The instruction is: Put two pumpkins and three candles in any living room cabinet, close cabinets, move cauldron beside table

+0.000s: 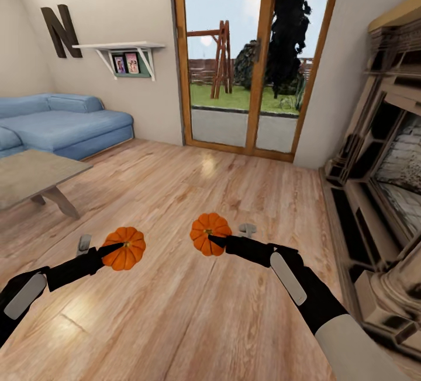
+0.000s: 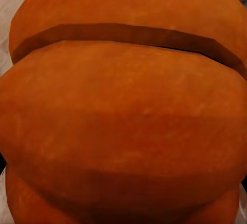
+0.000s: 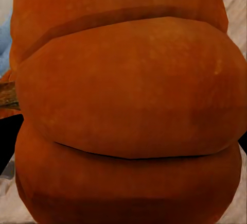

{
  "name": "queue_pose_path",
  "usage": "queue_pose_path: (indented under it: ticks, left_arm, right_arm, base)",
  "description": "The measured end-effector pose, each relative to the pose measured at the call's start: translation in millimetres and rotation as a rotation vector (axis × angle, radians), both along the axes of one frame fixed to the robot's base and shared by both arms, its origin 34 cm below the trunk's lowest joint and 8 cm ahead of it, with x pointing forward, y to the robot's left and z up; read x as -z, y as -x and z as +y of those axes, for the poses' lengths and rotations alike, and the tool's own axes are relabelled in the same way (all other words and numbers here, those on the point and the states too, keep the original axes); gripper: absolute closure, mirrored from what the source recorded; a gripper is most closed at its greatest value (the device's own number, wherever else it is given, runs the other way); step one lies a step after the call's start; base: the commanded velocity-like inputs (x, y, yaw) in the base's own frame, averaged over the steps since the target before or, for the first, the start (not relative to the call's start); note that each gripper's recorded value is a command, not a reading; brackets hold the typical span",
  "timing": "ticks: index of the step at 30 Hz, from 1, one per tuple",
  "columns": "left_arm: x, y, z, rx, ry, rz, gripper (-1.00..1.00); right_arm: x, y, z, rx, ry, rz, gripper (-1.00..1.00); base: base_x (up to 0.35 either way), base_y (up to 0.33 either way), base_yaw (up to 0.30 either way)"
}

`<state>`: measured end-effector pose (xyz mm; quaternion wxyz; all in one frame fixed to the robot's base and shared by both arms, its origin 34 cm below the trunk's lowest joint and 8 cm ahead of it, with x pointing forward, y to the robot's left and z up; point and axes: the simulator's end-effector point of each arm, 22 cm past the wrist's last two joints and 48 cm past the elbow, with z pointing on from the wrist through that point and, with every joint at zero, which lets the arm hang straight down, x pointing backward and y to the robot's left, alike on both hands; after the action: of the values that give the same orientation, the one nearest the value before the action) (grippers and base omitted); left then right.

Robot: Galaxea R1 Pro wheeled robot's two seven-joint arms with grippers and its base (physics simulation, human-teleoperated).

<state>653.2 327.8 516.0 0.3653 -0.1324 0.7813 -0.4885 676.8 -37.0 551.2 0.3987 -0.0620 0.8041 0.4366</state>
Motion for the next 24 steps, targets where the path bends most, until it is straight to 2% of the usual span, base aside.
queue_pose_path:
  ticks: [4, 24]
  left_arm:
    - [-8.8, -1.4, 0.6, -0.002, 0.000, -0.004, 1.00]
    - [-12.1, -1.0, 0.4, -0.003, 0.001, -0.010, 1.00]
  right_arm:
    - [-9.6, -1.4, -0.1, 0.000, 0.000, -0.006, 1.00]
    - [-10.1, -1.3, -1.7, 0.006, 0.011, -0.007, 1.00]
  base:
    - [0.000, 0.000, 0.293]
    - [0.000, 0.000, 0.293]
